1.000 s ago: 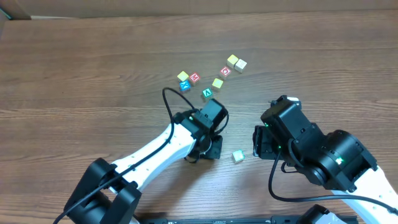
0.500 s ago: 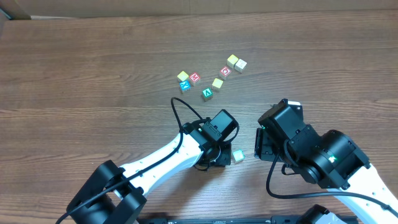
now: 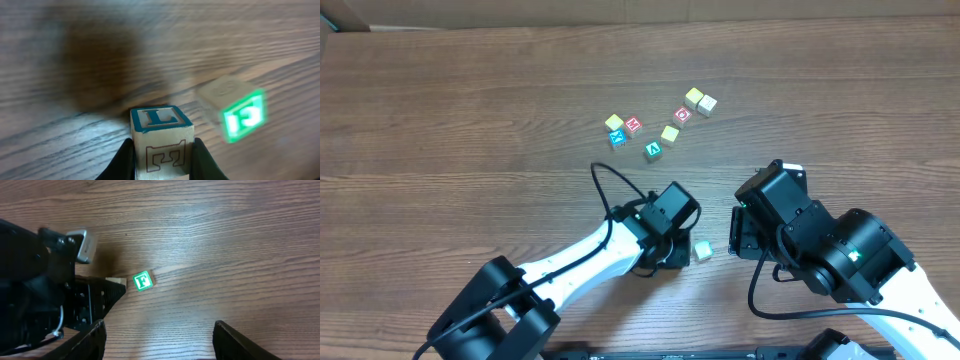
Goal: Flip 3 blocks
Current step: 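Place the blue L block just left of the green F block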
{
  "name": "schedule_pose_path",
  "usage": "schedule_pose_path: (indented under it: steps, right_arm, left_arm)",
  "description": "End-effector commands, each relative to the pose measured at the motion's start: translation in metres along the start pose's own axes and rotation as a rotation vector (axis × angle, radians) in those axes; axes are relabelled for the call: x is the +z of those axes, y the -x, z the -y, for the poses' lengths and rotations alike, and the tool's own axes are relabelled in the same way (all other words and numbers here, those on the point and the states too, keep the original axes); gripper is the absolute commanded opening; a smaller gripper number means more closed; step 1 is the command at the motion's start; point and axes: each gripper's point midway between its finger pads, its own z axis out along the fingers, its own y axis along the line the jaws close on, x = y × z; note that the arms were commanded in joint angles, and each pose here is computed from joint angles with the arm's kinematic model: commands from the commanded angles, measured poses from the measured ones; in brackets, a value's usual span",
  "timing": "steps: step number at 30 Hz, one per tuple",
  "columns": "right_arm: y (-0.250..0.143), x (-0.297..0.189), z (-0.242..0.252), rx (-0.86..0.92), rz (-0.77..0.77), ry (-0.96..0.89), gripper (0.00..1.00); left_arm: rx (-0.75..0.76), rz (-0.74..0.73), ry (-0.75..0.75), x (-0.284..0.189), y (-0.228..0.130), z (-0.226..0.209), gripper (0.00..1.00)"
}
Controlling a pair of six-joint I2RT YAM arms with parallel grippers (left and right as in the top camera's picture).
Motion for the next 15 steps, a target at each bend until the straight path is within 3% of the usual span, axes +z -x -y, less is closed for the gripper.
schedule_pose_path:
  steps: [1, 15]
  right_arm:
    - [-0.001, -0.001, 0.0, 0.022, 0.0, 0.004, 0.69]
    - [-0.003, -0.001, -0.003, 0.025, -0.012, 0.022, 0.7]
  left_arm:
    - [-0.029, -0.015, 0.001, 0.006, -0.007, -0.006, 0.09]
    - [0.005, 0.036, -0.073, 0.006, 0.005, 0.01, 0.12]
